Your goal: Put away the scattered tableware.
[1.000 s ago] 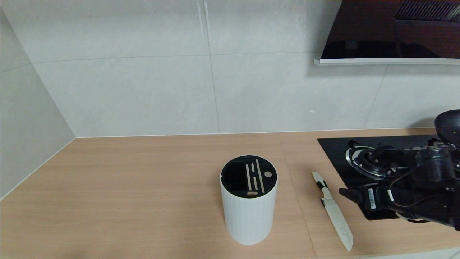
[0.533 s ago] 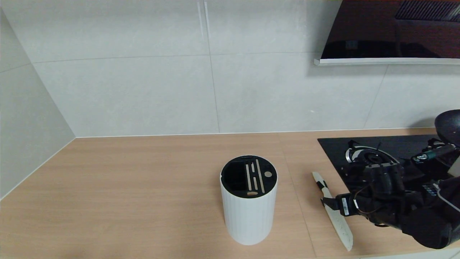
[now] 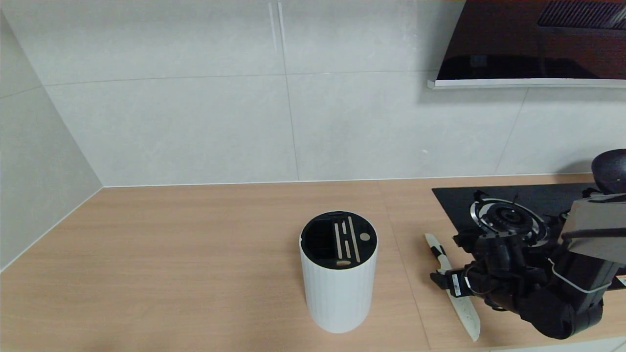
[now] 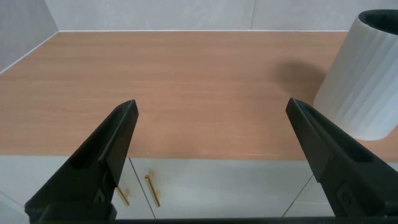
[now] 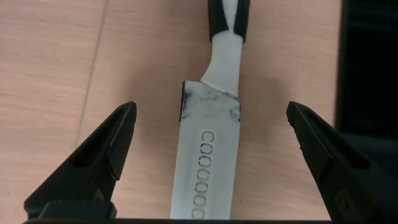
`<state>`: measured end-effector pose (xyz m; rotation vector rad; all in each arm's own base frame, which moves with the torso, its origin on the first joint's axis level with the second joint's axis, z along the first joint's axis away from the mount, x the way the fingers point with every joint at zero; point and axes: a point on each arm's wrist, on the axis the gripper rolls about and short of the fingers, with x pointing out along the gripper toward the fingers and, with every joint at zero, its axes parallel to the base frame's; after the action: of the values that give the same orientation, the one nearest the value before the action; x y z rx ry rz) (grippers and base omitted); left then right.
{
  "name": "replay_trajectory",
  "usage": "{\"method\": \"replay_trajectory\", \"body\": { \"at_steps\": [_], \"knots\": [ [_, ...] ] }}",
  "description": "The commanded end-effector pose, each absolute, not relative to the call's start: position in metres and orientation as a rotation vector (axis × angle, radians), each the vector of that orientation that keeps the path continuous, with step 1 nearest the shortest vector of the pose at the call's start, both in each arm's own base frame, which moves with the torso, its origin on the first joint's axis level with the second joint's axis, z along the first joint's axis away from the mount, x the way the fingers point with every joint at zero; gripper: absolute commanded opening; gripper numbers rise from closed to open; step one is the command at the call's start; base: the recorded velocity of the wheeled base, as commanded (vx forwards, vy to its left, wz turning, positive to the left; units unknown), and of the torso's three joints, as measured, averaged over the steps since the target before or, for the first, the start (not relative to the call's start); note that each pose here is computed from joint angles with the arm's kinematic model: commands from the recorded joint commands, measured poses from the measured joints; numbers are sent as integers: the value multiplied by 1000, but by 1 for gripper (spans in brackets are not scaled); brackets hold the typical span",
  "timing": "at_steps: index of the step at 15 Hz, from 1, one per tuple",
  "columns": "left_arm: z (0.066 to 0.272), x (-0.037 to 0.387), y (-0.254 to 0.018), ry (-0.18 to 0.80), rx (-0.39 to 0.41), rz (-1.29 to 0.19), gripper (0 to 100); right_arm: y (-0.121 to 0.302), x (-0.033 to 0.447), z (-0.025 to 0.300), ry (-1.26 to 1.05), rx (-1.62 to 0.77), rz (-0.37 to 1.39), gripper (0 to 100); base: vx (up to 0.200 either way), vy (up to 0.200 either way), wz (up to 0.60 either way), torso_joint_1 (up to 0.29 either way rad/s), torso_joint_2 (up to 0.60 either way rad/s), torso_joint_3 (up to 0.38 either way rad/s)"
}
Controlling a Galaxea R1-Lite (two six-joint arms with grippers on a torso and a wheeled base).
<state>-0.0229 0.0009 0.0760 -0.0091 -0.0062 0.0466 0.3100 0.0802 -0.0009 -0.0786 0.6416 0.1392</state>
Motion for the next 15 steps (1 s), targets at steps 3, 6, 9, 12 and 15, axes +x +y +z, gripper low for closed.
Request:
{"method": "replay_trajectory", "body": {
  "at_steps": [3,6,9,12,15],
  "knots": [
    [76,-23,1,-6,-9,48,100,82,316,-9,646,-55,133,100,0,0,0,0,0,0],
    [76,-23,1,-6,-9,48,100,83,318,-13,652,-39,128,100,0,0,0,0,0,0],
    [76,-23,1,-6,-9,46,100,83,319,-16,656,-39,126,100,0,0,0,0,0,0],
    [76,-23,1,-6,-9,48,100,83,319,-17,659,-40,126,100,0,0,0,0,0,0],
    [76,-23,1,-6,-9,48,100,83,319,-19,665,-41,125,100,0,0,0,0,0,0]
  ]
}}
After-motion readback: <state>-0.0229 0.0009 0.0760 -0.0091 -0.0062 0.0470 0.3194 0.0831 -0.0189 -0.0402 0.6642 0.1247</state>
